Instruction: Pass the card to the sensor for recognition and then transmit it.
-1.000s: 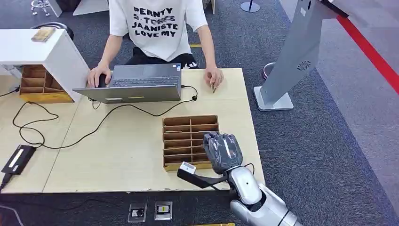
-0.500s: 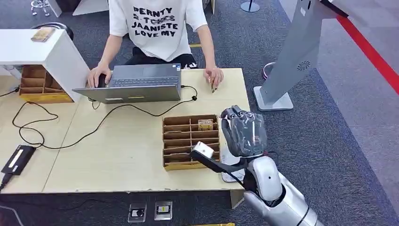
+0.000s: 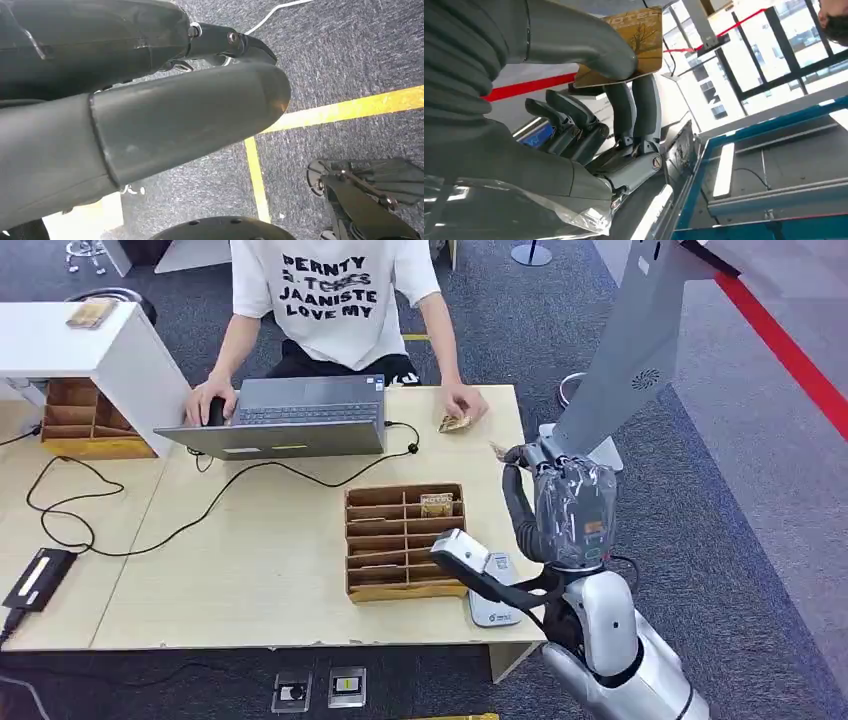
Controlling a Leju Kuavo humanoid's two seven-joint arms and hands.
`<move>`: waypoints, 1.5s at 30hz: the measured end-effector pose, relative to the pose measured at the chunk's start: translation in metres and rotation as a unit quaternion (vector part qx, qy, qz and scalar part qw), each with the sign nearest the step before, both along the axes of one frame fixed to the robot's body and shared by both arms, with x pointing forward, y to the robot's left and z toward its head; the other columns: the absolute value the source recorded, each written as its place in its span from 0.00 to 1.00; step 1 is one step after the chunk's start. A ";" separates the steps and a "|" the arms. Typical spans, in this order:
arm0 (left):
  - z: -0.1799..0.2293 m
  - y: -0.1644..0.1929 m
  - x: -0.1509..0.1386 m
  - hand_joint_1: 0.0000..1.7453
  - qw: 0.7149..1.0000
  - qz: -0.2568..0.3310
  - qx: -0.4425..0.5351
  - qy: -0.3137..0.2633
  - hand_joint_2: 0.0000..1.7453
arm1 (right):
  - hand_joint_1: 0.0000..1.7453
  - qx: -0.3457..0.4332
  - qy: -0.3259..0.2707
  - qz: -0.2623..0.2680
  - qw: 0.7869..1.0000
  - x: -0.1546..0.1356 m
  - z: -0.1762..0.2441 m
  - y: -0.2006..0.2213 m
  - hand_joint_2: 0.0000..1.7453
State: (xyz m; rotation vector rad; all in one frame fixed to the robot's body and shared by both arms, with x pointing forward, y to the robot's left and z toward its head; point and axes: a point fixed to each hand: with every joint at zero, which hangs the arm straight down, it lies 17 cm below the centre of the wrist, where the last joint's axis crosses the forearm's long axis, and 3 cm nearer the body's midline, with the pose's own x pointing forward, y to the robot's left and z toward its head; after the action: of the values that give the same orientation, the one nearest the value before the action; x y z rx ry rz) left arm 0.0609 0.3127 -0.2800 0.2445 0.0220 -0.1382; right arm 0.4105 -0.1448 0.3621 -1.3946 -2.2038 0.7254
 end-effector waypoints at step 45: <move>0.001 -0.003 0.014 0.00 0.999 -0.037 -0.008 -0.010 0.00 | 1.00 -0.118 0.035 0.083 0.989 0.104 0.065 0.123 1.00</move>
State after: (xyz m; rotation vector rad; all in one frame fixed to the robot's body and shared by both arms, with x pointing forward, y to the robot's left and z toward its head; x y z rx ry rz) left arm 0.0748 0.3100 -0.2788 0.2302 -0.0086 -0.2091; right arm 0.5144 -0.0217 0.4269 -1.2804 -2.2560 1.1078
